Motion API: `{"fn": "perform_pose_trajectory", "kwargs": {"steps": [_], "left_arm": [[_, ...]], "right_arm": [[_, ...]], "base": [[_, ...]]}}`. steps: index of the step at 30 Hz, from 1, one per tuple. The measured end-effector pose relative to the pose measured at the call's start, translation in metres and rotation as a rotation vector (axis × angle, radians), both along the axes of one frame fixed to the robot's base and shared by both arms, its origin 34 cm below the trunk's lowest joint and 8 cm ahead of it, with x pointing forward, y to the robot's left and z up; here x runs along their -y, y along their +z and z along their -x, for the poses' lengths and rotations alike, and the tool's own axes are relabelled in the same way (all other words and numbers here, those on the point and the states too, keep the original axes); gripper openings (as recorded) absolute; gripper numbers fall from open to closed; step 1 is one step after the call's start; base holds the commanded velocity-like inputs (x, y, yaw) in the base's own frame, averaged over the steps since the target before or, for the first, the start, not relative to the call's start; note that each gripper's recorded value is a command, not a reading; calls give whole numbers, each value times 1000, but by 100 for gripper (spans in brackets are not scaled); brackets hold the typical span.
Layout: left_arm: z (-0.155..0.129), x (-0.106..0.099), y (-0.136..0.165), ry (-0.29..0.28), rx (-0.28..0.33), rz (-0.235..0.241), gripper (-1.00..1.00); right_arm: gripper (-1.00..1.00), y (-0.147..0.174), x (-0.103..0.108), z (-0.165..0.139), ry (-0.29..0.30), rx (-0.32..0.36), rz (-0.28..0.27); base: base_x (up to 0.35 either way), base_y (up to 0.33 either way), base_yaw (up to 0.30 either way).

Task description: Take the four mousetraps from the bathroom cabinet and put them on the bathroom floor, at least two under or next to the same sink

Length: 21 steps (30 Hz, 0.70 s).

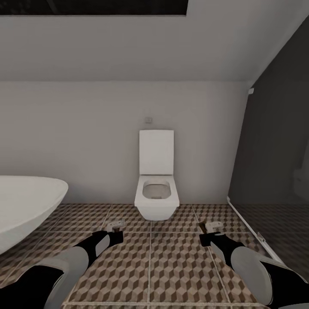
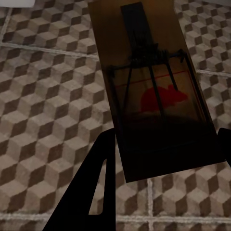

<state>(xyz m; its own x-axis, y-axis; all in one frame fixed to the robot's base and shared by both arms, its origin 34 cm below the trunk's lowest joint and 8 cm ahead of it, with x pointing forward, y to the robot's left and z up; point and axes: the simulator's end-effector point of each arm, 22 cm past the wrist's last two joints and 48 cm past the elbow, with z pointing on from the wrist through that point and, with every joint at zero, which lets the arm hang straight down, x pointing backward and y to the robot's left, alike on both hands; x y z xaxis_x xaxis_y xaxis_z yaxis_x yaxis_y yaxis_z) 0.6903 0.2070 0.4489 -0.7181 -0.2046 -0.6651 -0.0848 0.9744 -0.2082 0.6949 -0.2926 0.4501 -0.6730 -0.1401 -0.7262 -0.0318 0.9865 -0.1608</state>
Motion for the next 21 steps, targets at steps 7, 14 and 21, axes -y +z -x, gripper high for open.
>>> {"fn": "perform_pose_trajectory", "kwargs": {"steps": [7, 14, 21], "left_arm": [[4, 0, -16, 1, 2, -1, -100], [4, -1, -20, 2, 0, -2, -100], [5, 0, -30, 2, -16, -1, -100]], "right_arm": [[-100, -16, 0, 4, 0, 0, 0], [-100, -21, 0, 5, 0, -7, 0], [-100, -31, 0, 6, 0, -24, 0]], "base": [[0, 0, 0], [0, 0, 0], [0, 0, 0]]}}
